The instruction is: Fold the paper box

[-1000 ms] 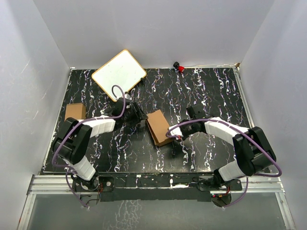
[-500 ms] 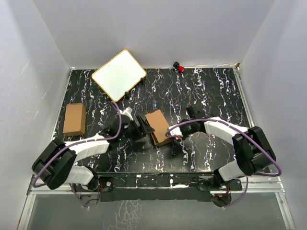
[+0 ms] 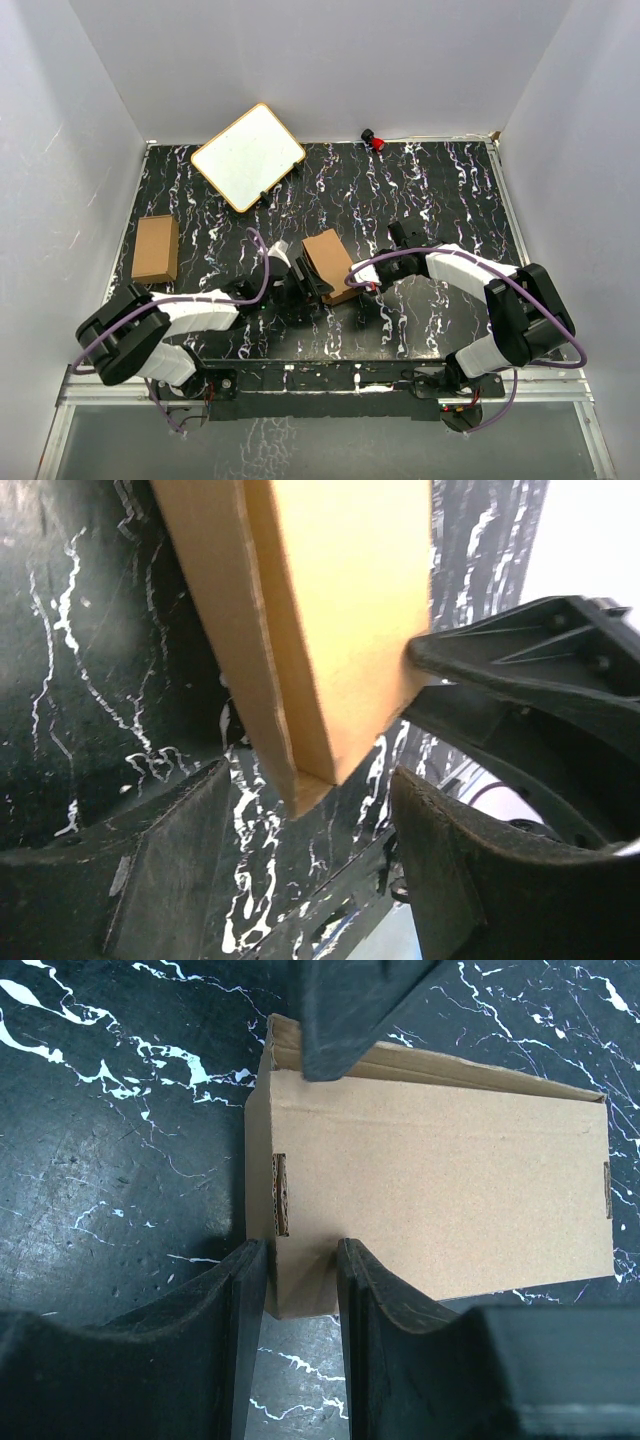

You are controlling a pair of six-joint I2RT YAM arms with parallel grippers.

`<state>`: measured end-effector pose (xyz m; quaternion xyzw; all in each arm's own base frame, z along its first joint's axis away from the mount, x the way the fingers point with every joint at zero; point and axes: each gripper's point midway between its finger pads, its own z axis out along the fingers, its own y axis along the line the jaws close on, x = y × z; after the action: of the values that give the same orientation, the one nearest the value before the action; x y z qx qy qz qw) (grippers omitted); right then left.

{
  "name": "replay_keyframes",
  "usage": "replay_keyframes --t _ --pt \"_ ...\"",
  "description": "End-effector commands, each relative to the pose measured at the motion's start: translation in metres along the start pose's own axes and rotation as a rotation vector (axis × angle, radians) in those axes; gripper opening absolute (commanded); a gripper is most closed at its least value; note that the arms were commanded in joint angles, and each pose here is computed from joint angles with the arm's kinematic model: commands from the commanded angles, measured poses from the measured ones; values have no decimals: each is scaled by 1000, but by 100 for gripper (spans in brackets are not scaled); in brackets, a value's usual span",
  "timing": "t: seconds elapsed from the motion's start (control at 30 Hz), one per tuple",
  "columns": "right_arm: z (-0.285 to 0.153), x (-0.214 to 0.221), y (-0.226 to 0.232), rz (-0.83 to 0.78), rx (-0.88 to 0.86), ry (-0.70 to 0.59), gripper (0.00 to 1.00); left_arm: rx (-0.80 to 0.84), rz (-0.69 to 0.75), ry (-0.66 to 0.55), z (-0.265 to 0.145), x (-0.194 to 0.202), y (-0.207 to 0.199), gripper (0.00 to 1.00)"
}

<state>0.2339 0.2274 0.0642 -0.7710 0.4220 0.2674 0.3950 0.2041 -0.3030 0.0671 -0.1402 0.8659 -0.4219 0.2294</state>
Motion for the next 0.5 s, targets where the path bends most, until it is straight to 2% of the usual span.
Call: replay_keyframes --t 0.0,0.33,0.47 --pt "8 13 26 73 -82 41 37 -12 -20 -1 10 4 -2 61" --pt "8 14 26 70 -82 42 37 -39 -8 18 15 14 -4 51" --pt "9 13 26 68 -84 43 37 -36 -16 18 16 16 -5 43"
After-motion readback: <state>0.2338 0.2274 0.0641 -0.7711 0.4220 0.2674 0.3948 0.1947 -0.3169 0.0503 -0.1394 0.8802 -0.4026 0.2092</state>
